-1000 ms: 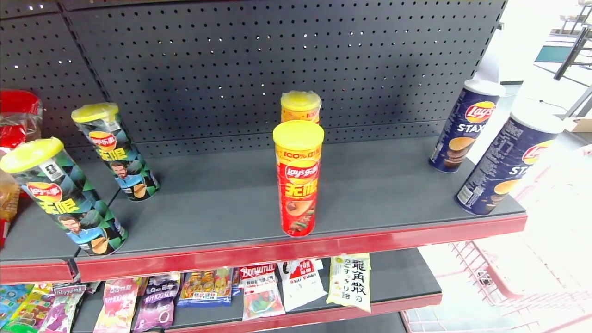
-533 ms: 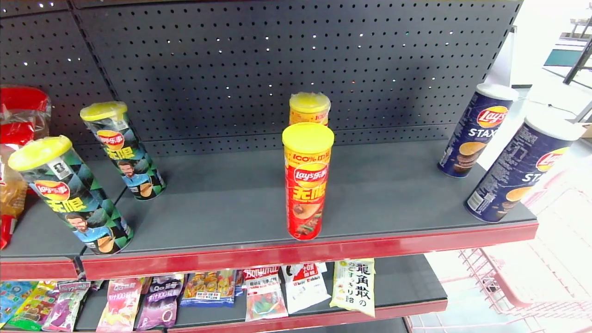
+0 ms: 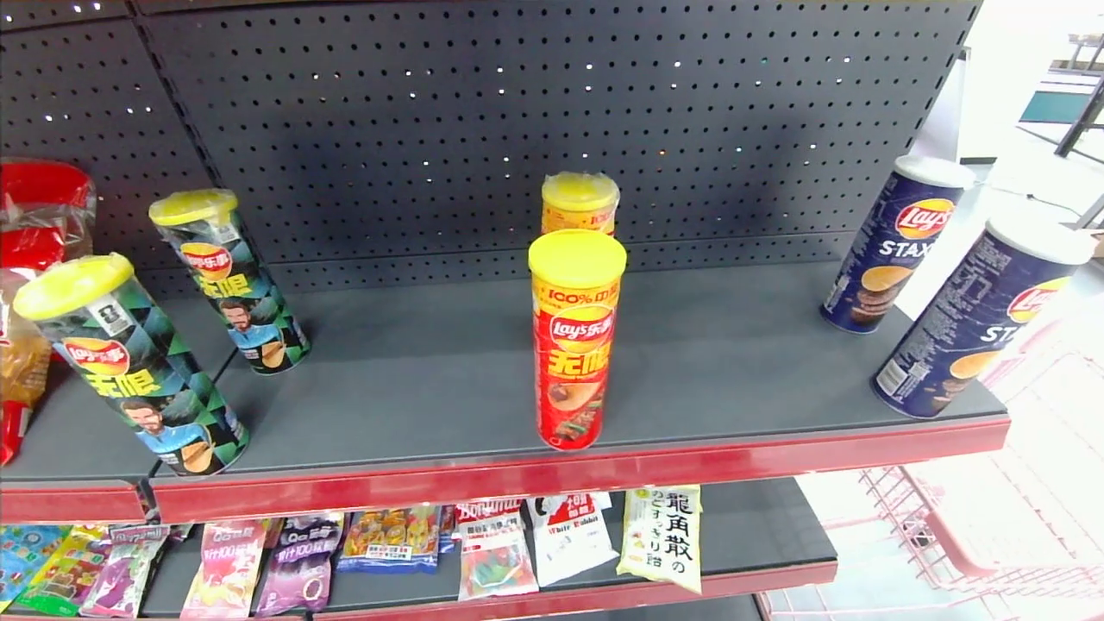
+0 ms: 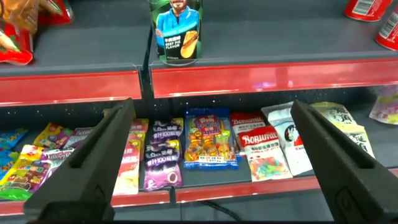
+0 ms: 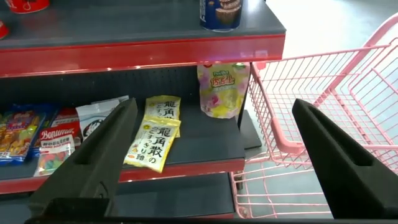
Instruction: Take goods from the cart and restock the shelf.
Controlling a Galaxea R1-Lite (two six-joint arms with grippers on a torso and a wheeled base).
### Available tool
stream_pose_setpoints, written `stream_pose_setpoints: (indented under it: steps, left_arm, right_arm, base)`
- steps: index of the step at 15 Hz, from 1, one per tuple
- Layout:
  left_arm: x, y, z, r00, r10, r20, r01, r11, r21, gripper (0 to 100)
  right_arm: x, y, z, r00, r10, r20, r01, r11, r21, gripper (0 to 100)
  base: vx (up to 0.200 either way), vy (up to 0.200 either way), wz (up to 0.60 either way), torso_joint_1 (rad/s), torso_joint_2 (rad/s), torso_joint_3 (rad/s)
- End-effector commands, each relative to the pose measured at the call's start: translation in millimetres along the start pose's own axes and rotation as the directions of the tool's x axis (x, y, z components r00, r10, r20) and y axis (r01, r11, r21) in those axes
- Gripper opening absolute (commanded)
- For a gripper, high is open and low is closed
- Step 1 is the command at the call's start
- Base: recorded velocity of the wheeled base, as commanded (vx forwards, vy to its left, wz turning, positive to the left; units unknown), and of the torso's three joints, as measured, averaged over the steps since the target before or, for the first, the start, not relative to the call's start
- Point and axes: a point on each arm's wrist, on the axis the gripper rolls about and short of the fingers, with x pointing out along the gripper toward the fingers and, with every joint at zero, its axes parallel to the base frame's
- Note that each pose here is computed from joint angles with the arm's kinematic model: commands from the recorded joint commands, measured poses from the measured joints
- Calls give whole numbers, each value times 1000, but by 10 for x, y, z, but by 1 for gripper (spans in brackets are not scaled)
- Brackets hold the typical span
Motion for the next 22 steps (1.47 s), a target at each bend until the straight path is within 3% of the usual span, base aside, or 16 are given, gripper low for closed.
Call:
stream_pose_setpoints:
  steps: [1,11,16,22]
  left_arm:
    - [1,0,0,1000,1,-1,-1,1000,0,100]
    - [1,0,0,1000,1,-1,-1,1000,1,100]
    - [1,0,0,1000,0,-1,0,1000,0,100]
    - [1,0,0,1000,1,-1,-1,1000,0,100]
  right_arm:
    - [1,0,0,1000,0,-2,0,1000,0,100]
    - [0,0,0,1000,0,0,0,1000,1,100]
    - [0,0,0,1000,0,0,0,1000,1,100]
    - [0,0,0,1000,0,0,0,1000,0,100]
  base:
    - [0,0,0,0,0,0]
    - [0,0,0,0,0,0]
    - [-200,0,0,2,3,-1]
    - [0,0,0,0,0,0]
